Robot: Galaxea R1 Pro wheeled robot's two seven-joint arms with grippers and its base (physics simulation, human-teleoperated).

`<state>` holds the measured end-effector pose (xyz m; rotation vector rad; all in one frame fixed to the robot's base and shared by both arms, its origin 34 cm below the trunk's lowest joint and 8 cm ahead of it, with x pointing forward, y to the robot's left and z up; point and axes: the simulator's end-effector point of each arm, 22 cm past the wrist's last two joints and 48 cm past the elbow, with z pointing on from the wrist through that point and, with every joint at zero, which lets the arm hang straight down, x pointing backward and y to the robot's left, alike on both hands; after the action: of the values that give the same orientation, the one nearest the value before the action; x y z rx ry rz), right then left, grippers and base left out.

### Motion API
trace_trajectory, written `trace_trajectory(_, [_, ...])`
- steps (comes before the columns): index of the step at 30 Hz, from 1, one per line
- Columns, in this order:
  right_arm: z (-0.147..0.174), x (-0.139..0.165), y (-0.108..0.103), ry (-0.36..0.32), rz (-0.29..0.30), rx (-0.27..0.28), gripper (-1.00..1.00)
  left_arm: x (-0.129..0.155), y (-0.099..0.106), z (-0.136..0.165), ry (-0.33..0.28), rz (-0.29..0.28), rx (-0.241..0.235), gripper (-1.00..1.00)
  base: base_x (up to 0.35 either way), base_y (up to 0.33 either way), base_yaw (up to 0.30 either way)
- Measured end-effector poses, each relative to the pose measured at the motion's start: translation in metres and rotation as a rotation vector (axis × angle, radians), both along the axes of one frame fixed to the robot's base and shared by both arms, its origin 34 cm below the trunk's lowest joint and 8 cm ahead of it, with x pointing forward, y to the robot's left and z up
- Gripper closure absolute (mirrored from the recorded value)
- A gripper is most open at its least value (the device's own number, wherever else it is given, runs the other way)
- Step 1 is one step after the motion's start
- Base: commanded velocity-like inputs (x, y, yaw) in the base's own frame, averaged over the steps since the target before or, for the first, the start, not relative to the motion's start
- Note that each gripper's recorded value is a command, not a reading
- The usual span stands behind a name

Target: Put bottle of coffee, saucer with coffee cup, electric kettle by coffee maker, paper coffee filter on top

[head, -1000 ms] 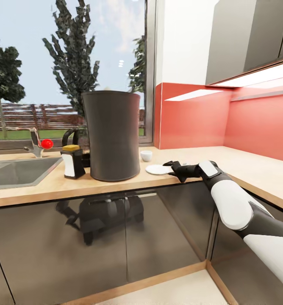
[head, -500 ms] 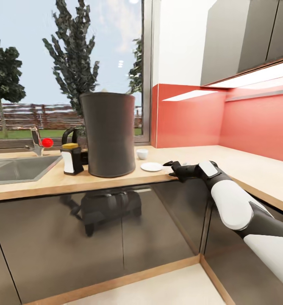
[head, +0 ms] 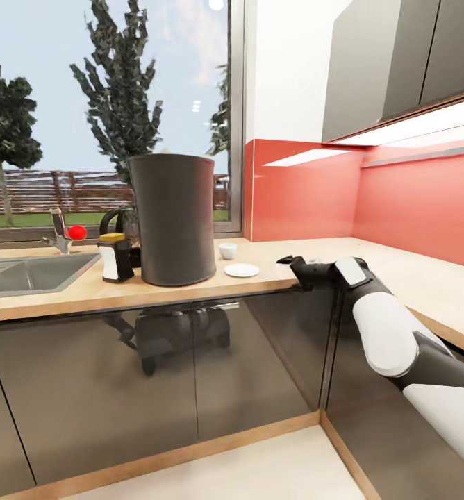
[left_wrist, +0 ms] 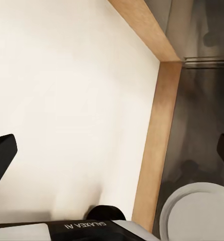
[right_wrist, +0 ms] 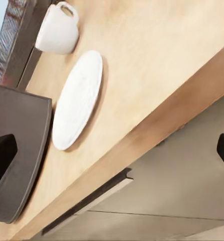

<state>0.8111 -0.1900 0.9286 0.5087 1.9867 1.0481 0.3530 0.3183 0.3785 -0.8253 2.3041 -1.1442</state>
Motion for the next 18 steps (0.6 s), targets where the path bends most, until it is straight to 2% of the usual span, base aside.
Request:
trace_trajectory(2, [0.021, 0.003, -0.014, -0.048, -0.032, -0.012, -1.0, 0.0, 0.0, 0.0, 0.0, 0.0, 0.0, -1.0, -0.004, -0.003, 0.0])
trace_trajectory(6, [0.05, 0.005, -0.029, -0.113, -0.063, -0.053, -1.0, 0.0, 0.0, 0.0, 0.0, 0.001, 0.0, -1.0, -0.002, -0.002, 0.0])
trace_trajectory(7, [0.072, 0.005, -0.032, -0.149, -0.072, -0.095, -1.0, 0.0, 0.0, 0.0, 0.0, 0.001, 0.0, -1.0, -0.001, -0.001, 0.0])
trace_trajectory(10, [0.103, 0.005, -0.036, -0.188, -0.095, -0.194, -1.0, 0.0, 0.0, 0.0, 0.0, 0.0, 0.0, -1.0, 0.0, 0.0, 0.0])
trace_trajectory(11, [0.124, 0.005, -0.039, -0.205, -0.116, -0.253, -1.0, 0.0, -0.001, 0.0, 0.0, 0.0, 0.0, -1.0, 0.0, 0.0, 0.0])
trace_trajectory(14, [0.171, 0.001, -0.046, -0.229, -0.174, -0.344, -1.0, 0.0, -0.002, 0.0, 0.0, -0.001, -0.003, -1.0, 0.0, 0.0, 0.0])
trace_trajectory(16, [0.212, -0.011, -0.039, -0.231, -0.188, -0.414, -1.0, 0.0, -0.004, 0.0, 0.0, -0.001, -0.004, -1.0, 0.0, 0.0, 0.0])
trace_trajectory(18, [0.224, -0.017, -0.024, -0.226, -0.163, -0.444, -1.0, 0.0, -0.004, 0.0, 0.0, -0.001, -0.005, -1.0, 0.0, 0.0, 0.004])
